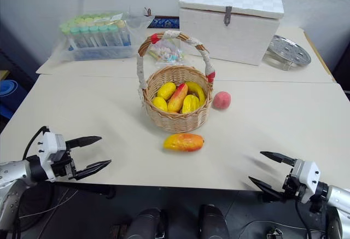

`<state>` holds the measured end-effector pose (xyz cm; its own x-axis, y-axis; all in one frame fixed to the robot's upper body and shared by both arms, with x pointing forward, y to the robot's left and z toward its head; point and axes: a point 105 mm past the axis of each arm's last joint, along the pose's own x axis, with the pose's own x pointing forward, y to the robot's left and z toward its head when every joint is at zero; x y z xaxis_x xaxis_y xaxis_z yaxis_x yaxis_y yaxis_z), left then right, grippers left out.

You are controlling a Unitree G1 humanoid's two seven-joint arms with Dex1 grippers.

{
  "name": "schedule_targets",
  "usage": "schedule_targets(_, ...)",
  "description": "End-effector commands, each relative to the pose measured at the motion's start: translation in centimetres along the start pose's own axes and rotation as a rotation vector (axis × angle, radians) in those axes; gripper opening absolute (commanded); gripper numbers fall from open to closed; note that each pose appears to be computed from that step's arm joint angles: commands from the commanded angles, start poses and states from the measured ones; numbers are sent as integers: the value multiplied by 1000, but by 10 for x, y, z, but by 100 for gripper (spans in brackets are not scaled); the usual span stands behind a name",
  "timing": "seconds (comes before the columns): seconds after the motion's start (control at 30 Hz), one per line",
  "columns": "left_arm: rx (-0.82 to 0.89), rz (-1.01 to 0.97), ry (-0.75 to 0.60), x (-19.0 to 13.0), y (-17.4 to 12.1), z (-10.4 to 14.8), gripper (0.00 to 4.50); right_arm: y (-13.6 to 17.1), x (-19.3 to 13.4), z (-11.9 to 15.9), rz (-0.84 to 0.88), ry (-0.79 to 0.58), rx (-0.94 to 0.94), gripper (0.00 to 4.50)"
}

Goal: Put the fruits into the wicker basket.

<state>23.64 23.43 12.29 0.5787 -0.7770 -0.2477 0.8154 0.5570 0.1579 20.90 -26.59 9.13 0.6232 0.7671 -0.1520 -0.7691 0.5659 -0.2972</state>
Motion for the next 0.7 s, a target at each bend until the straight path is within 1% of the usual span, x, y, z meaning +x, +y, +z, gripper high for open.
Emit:
schedule_targets(0.03,-19,-123,-8,5,-15,10,450,-1,0,16,-52,-78,-36,446)
schedule_targets(0.13,-13,-183,-45,21,-19,25,450,7,14,42,-28,-202,-63,446)
schedule_targets(0.2,0,-195,-102,37,-17,38,450,13,22,62,6,-307,-53,446)
schedule_targets(0.3,-5,-245,-168,66,-21,51,450,22,36,81,92,-379,-7,446)
schedule_targets(0.4,29,-291,-148,101,-27,44,450,26,46,90,139,-400,-4,446)
schedule_targets(0.53,46,-248,-141,149,-25,37,450,28,53,90,143,-396,0,446)
schedule_targets(0.63,52,-243,-129,171,-27,33,450,29,53,90,147,-387,2,446)
schedule_targets(0.7,38,-313,-153,182,-41,36,450,30,54,92,140,-384,2,446)
